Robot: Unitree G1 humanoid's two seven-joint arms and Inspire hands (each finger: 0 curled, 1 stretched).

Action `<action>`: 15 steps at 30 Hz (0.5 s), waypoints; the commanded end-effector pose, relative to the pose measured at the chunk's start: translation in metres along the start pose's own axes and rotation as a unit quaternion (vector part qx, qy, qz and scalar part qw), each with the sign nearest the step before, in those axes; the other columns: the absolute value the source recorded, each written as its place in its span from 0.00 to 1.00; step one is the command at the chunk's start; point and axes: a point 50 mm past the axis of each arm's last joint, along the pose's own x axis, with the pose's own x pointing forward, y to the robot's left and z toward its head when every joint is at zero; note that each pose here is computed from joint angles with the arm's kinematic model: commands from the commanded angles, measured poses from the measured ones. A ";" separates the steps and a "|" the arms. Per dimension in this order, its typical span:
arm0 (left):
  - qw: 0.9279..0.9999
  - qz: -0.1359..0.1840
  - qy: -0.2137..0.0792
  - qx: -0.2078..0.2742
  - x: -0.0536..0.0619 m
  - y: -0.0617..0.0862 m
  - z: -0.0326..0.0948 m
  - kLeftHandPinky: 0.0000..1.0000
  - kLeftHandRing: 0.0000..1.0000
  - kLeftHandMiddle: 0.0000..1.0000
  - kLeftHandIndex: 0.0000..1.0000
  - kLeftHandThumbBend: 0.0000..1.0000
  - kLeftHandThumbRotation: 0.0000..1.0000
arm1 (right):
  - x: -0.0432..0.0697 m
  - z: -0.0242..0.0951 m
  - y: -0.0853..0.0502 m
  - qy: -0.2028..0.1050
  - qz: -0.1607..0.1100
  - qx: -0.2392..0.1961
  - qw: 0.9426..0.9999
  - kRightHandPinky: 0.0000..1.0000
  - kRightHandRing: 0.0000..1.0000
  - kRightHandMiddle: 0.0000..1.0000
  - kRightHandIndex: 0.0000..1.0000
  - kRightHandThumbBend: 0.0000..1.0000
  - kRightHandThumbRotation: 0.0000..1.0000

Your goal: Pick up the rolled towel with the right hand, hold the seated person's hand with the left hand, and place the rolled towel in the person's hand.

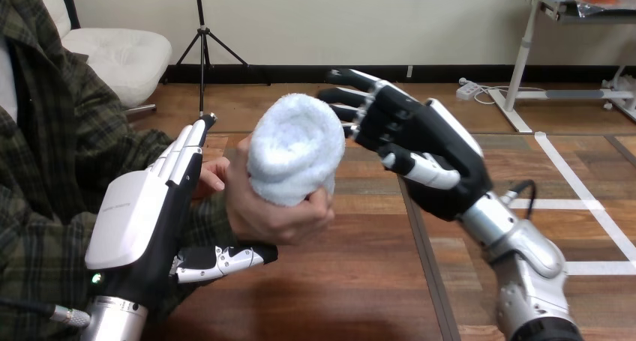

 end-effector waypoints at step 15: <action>0.998 0.052 -0.019 -0.026 0.005 0.010 -0.001 0.92 1.00 1.00 1.00 1.00 0.56 | -0.020 0.003 -0.012 -0.006 -0.033 -0.033 0.999 0.63 0.71 0.77 0.82 0.99 0.49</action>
